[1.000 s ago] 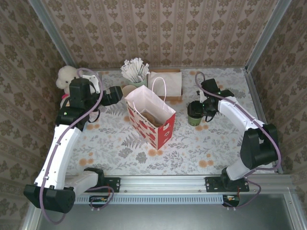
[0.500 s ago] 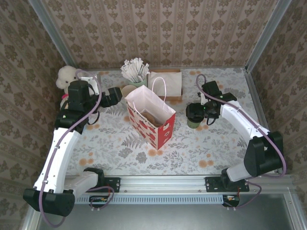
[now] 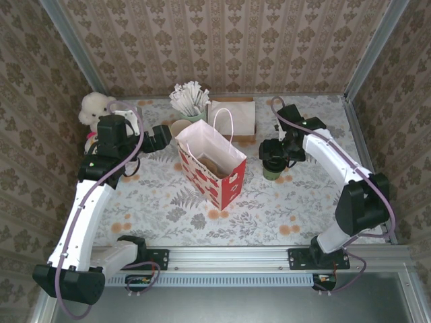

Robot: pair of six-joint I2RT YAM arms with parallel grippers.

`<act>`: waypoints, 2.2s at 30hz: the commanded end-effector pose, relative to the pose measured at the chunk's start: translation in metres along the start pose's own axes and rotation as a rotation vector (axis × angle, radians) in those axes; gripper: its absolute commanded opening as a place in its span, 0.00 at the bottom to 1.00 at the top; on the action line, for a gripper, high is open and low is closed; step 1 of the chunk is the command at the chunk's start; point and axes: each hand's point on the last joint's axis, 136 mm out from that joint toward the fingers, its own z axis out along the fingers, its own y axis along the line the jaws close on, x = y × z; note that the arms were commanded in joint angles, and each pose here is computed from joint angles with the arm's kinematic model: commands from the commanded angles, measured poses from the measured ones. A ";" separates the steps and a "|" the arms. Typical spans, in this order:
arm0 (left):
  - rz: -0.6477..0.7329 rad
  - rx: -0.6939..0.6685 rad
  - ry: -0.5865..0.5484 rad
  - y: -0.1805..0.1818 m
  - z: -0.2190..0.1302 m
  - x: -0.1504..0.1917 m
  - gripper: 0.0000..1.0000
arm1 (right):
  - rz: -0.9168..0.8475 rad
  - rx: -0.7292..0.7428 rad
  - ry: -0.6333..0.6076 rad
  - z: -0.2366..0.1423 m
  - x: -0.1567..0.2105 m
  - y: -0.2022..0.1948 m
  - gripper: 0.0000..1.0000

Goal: Pack the takeout coffee

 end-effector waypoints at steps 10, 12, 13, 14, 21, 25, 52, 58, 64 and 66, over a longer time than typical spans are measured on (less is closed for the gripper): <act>-0.012 -0.031 -0.013 0.007 -0.002 0.001 1.00 | -0.048 0.102 0.109 0.003 0.009 0.000 1.00; -0.011 -0.032 -0.011 0.007 -0.003 0.001 1.00 | -0.048 0.117 0.115 0.004 0.009 -0.002 1.00; -0.011 -0.033 -0.011 0.007 -0.003 0.001 1.00 | -0.048 0.126 0.117 0.005 0.009 -0.003 1.00; -0.010 -0.034 -0.010 0.008 -0.003 0.002 1.00 | -0.049 0.134 0.118 0.005 0.009 -0.004 1.00; -0.011 -0.037 -0.010 0.008 -0.002 0.002 1.00 | -0.057 0.145 0.132 0.006 0.011 -0.004 1.00; -0.011 -0.039 -0.007 0.009 -0.002 0.002 1.00 | -0.055 0.112 0.138 0.009 0.011 0.001 1.00; 0.007 -0.057 0.009 0.013 0.000 0.006 1.00 | -0.061 0.104 0.154 0.026 0.010 0.004 1.00; 0.012 -0.060 0.009 0.012 -0.002 0.004 1.00 | -0.064 0.102 0.151 0.026 0.009 0.004 1.00; 0.003 -0.061 0.010 0.013 0.000 0.004 1.00 | -0.065 0.104 0.174 0.028 0.013 0.004 1.00; 0.002 -0.059 0.013 0.012 0.001 0.004 1.00 | -0.065 0.111 0.178 0.029 0.014 0.003 1.00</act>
